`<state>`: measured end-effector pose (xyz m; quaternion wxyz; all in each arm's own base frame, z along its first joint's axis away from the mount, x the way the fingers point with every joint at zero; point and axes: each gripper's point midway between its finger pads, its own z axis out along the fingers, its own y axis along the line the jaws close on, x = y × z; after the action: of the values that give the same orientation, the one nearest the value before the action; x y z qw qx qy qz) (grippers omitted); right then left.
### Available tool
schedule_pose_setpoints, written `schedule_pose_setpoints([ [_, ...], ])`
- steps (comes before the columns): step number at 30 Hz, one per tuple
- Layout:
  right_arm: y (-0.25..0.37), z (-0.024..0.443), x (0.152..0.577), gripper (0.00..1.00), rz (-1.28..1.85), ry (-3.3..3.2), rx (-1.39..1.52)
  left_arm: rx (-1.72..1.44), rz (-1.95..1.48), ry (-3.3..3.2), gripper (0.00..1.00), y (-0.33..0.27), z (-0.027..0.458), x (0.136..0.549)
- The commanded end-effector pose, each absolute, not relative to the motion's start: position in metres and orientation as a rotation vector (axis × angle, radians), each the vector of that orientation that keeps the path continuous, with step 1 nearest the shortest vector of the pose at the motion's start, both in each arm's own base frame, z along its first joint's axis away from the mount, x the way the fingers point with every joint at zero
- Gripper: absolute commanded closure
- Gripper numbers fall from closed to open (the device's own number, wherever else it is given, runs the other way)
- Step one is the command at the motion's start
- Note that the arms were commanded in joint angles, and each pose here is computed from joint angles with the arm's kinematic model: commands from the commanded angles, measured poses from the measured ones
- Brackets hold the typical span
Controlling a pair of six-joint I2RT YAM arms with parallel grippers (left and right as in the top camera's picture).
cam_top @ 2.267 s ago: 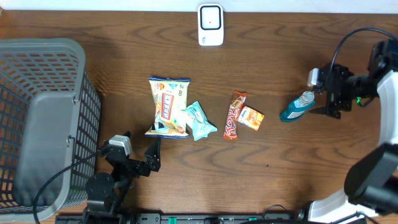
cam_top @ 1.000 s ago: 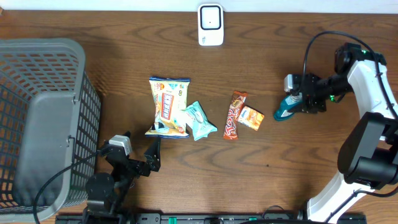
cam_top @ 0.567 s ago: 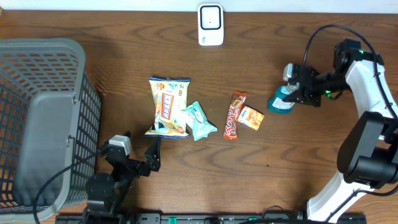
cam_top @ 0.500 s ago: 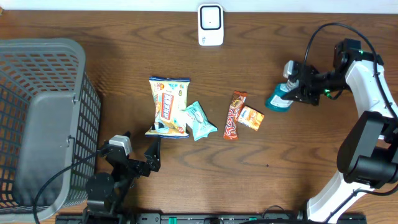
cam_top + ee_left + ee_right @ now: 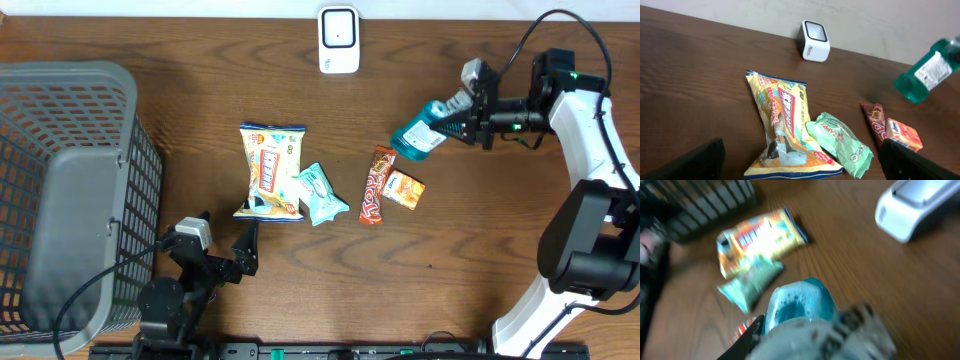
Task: Scan the item barcode
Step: 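Lift the bottle and swing it left toward the scanner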
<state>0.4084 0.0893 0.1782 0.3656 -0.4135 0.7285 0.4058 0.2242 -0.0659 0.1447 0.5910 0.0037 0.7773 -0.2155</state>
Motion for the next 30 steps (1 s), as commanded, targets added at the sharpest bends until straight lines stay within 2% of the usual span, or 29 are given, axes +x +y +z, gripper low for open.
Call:
schedule_pose_setpoints([
  [1, 0.116, 0.241, 0.405, 0.75, 1.274, 1.607, -0.959, 0.029, -0.499, 1.847, 0.02, -0.068, 0.132, 0.222],
  [5, 0.127, 0.26, 0.4, 0.76, 1.377, 1.513, -0.923, 0.029, -0.499, 1.847, 0.02, -0.068, 0.132, 0.222],
  [12, 0.149, 0.26, 0.392, 0.8, 1.465, 1.553, -0.928, 0.029, -0.499, 1.847, 0.02, -0.068, 0.132, 0.222],
  [22, 0.187, 0.184, 0.406, 0.88, 1.014, 1.838, -1.295, 0.029, -0.499, 1.847, 0.02, -0.068, 0.132, 0.222],
  [25, 0.205, 0.17, 0.409, 0.93, 0.909, 1.901, -1.354, 0.029, -0.499, 1.847, 0.02, -0.068, 0.132, 0.222],
  [30, 0.227, 0.153, 0.406, 0.94, 0.758, 1.973, -1.445, 0.029, -0.499, 1.847, 0.02, -0.068, 0.132, 0.222],
])
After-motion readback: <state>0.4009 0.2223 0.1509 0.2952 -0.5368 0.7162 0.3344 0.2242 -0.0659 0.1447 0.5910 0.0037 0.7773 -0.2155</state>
